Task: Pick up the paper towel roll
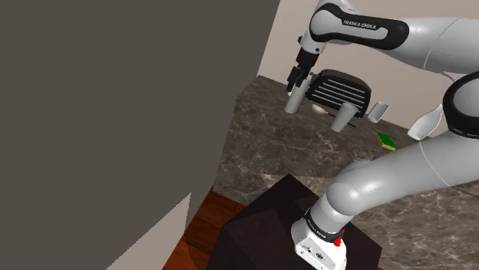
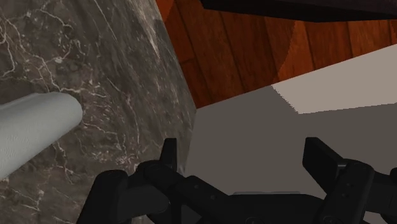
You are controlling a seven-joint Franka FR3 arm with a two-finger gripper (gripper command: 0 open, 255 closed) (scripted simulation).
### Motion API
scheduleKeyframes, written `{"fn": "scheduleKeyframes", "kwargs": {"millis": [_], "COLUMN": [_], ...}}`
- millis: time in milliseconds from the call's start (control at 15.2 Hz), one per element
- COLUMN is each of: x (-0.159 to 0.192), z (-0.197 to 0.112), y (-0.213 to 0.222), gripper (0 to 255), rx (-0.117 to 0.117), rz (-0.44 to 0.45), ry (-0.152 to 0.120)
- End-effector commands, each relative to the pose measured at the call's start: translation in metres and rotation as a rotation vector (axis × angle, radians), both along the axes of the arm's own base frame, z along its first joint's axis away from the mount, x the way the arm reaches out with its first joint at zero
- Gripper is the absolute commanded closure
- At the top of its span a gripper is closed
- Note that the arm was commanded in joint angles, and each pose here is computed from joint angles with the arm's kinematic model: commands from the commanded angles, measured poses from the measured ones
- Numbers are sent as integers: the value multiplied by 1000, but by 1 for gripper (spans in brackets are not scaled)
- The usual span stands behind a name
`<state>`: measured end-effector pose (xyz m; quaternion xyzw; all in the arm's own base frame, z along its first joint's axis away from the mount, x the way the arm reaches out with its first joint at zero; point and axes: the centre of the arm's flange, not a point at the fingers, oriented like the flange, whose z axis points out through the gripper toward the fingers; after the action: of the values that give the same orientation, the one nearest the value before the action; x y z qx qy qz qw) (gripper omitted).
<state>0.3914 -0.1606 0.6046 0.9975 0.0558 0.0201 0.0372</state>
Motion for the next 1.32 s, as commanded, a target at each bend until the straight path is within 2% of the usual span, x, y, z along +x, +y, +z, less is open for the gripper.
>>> {"fn": "scheduleKeyframes", "kwargs": {"millis": [0,1122,1254], "x": [9,85,89], "z": [-1,12,7], "y": [-26,-239,-250], "gripper": [0,0,0], "rx": [1,22,23], "rz": [-4,-45,-48], "ry": [-2,-17,-18]}}
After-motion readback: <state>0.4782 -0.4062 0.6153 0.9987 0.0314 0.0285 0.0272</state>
